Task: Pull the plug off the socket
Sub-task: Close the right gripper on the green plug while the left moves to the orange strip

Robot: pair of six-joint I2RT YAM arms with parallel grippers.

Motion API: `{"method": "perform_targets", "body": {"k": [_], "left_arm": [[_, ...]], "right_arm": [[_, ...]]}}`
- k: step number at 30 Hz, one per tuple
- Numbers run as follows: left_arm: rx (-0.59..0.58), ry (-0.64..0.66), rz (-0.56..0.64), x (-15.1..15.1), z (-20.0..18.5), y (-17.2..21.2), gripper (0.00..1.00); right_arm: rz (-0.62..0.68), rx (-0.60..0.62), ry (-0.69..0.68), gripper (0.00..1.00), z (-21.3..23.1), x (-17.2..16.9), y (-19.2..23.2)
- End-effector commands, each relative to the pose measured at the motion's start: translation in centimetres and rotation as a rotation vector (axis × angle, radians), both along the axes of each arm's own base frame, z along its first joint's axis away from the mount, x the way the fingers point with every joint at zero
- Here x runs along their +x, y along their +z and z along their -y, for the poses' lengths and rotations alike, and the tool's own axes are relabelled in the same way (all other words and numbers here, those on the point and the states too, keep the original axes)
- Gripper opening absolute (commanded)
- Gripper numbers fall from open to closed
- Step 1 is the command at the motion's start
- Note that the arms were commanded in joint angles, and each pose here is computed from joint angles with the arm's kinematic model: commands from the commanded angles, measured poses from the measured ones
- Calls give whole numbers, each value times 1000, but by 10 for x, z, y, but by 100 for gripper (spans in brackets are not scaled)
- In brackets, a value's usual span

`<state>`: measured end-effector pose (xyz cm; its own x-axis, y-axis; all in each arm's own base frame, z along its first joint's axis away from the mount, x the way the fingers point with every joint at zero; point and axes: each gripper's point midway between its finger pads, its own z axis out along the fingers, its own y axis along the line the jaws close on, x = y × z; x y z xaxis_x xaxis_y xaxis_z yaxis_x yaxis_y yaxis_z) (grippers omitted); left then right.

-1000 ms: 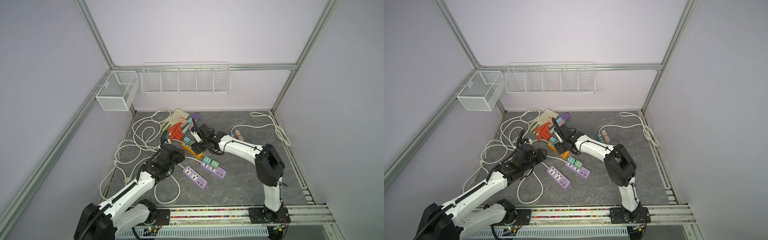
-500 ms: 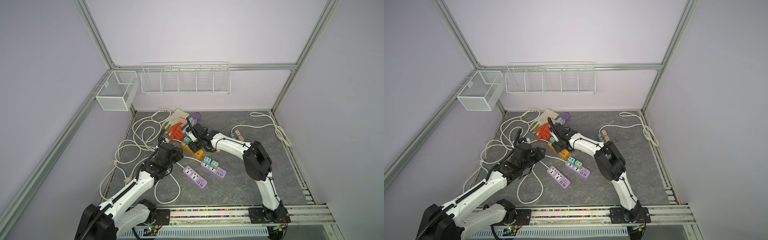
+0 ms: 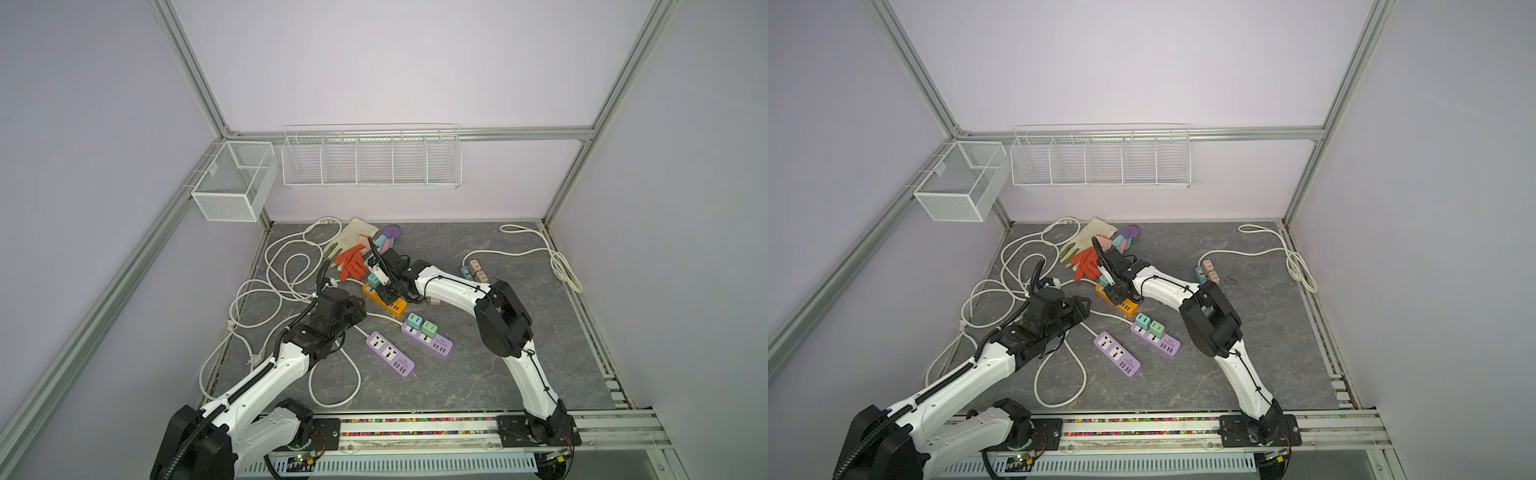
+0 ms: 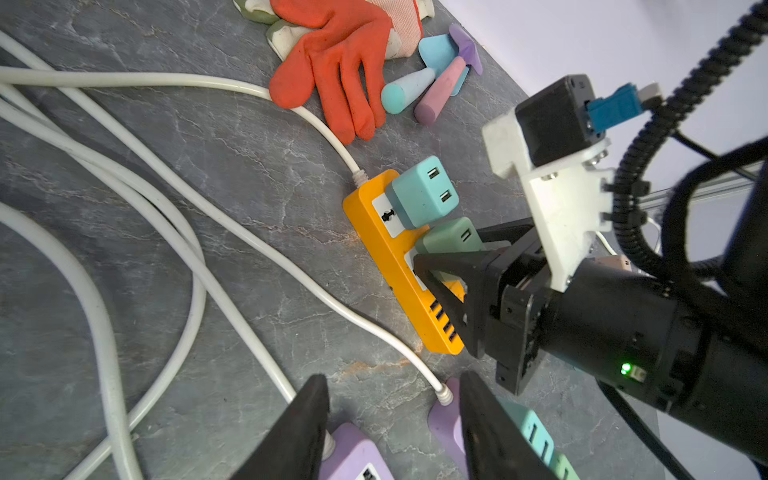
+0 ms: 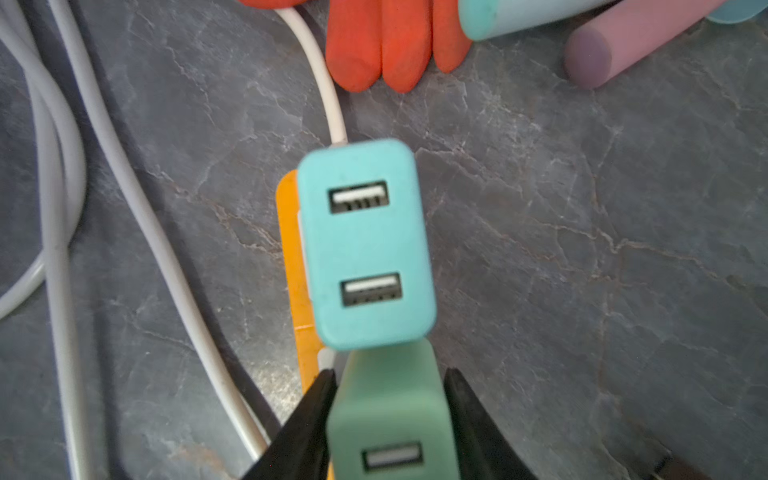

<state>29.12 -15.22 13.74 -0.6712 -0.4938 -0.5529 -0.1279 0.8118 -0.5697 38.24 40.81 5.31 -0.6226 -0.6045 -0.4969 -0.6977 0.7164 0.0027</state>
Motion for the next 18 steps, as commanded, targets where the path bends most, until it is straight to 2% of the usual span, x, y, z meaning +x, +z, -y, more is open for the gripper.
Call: {"method": "perform_targets", "body": {"k": [1,10,18], "left_arm": [[-9,9,-13,-1,-2,-7,52],[-20,11,-21,-6,-6,-10,53],[-31,9,-38,-13,-12,-13,54]], "right_arm": [[-20,-20,33,40,-4,-7,-9],[-23,-37,39,28,-3,-22,-5],[-36,-4,-8,24,-5,-50,-2]]}}
